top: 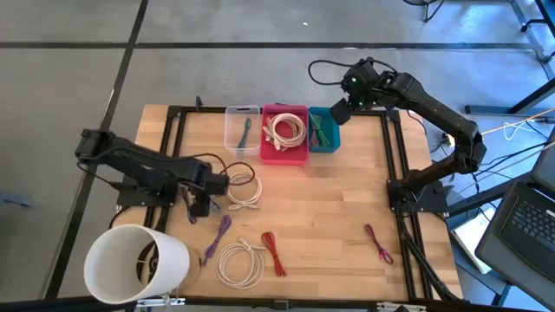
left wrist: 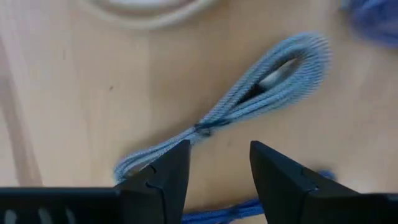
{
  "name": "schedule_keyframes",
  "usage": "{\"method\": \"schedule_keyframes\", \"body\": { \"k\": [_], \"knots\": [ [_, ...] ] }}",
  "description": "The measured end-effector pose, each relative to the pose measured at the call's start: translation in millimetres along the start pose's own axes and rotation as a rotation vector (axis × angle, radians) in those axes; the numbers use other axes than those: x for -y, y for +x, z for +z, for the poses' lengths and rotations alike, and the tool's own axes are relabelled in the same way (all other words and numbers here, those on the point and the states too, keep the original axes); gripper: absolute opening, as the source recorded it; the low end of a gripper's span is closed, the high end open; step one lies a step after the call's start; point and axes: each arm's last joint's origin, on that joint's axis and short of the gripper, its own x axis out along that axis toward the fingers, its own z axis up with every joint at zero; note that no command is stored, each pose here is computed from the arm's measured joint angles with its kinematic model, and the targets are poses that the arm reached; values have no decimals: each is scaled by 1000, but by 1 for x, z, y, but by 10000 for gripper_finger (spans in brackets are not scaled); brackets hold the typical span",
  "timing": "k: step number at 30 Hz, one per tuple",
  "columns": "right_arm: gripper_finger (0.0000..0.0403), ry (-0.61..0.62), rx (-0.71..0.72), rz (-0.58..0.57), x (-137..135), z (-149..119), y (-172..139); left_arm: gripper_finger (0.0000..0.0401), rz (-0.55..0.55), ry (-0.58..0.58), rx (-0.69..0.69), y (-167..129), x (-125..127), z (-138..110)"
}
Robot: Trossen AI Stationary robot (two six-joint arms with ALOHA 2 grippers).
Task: Pick & Place USB Port
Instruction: Put the white patterned USB cable into the transparent bin
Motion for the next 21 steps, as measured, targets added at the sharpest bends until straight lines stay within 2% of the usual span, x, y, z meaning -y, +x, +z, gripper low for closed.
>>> {"method": "schedule_keyframes", "body": {
  "k": [5, 9, 17, 21],
  "knots": [
    [220, -7, -1, 0, 0, 0, 0, 135, -30, 24, -101, 19, 4, 8],
    [220, -7, 0, 0, 0, 0, 0, 122, -16, 24, -117, 27, 4, 12],
    [220, -11, 0, 0, 0, 0, 0, 114, -32, 35, -74, 24, 7, 15],
    [220, -11, 0, 0, 0, 0, 0, 114, -38, 102, -3, 9, 12, 24]
  ]
}}
